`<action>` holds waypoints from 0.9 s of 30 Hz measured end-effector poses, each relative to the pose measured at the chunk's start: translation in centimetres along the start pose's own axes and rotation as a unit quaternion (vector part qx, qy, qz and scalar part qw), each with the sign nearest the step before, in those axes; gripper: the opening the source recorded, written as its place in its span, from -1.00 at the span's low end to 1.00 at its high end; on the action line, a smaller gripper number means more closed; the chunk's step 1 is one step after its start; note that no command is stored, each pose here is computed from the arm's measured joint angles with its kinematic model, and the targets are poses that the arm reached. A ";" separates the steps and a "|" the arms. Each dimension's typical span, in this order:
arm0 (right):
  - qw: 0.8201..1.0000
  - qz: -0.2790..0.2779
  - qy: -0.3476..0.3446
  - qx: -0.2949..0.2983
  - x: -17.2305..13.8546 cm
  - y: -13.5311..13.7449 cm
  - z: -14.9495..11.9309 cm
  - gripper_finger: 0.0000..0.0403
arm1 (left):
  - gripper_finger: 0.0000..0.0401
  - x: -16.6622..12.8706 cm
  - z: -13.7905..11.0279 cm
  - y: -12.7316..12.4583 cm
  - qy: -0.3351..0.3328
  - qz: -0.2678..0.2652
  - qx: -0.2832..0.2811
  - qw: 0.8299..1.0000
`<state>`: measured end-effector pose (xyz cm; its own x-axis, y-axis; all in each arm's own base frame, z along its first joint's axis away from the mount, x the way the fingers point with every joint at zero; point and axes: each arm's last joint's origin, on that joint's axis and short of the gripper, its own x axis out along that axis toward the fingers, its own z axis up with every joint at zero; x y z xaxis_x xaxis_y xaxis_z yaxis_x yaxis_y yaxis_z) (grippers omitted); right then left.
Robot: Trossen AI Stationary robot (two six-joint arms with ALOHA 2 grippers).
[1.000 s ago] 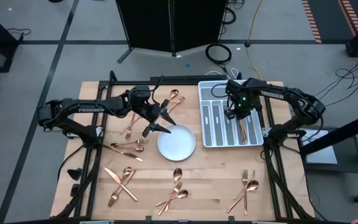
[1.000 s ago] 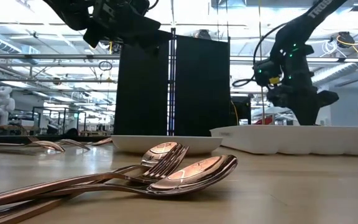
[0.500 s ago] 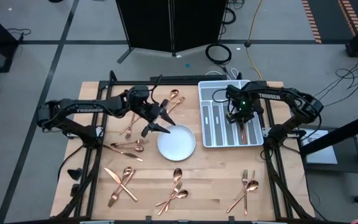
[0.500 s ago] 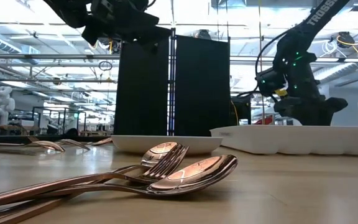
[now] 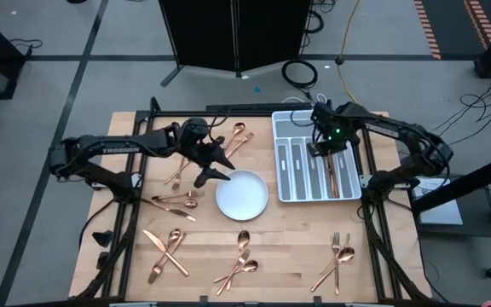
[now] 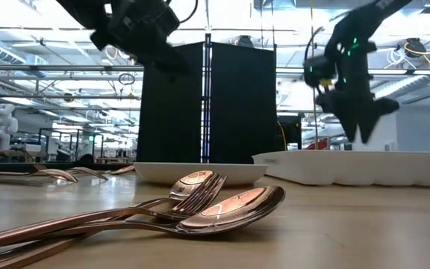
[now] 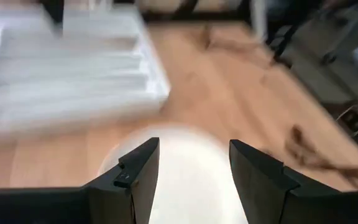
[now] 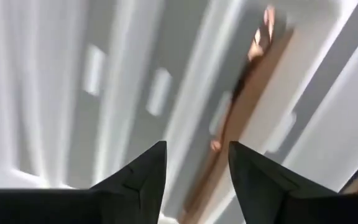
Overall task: Sort silverware
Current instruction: Put the knife in the silverware tray
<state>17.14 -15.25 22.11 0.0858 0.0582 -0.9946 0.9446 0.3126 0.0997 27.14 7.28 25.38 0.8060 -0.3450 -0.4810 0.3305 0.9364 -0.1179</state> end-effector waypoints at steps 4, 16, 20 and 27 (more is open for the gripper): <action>0.990 0.061 -0.113 -0.053 -3.1 1.4 -0.1 -0.19 | -0.06 -0.5 0.4 -1.3 0.083 0.069 -0.024 0.994; 0.814 0.253 -0.409 -0.325 -3.9 9.6 -3.5 -0.19 | -0.06 -0.3 -2.7 -3.9 0.276 0.169 -0.280 0.904; 0.786 0.266 -0.413 -0.376 -2.2 11.2 -4.8 -0.19 | -0.06 0.2 -4.0 -4.4 0.322 0.156 -0.289 0.888; 0.784 0.269 -0.365 -0.424 0.3 13.5 -7.0 -0.19 | -0.06 2.1 -4.9 -6.9 0.377 0.078 -0.230 0.894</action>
<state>27.66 -4.39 23.36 0.8499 -0.0632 -0.5232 0.1854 0.9652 0.1846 24.15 0.45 20.94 0.2064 -0.2291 -0.9513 -0.1346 0.9563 -0.2595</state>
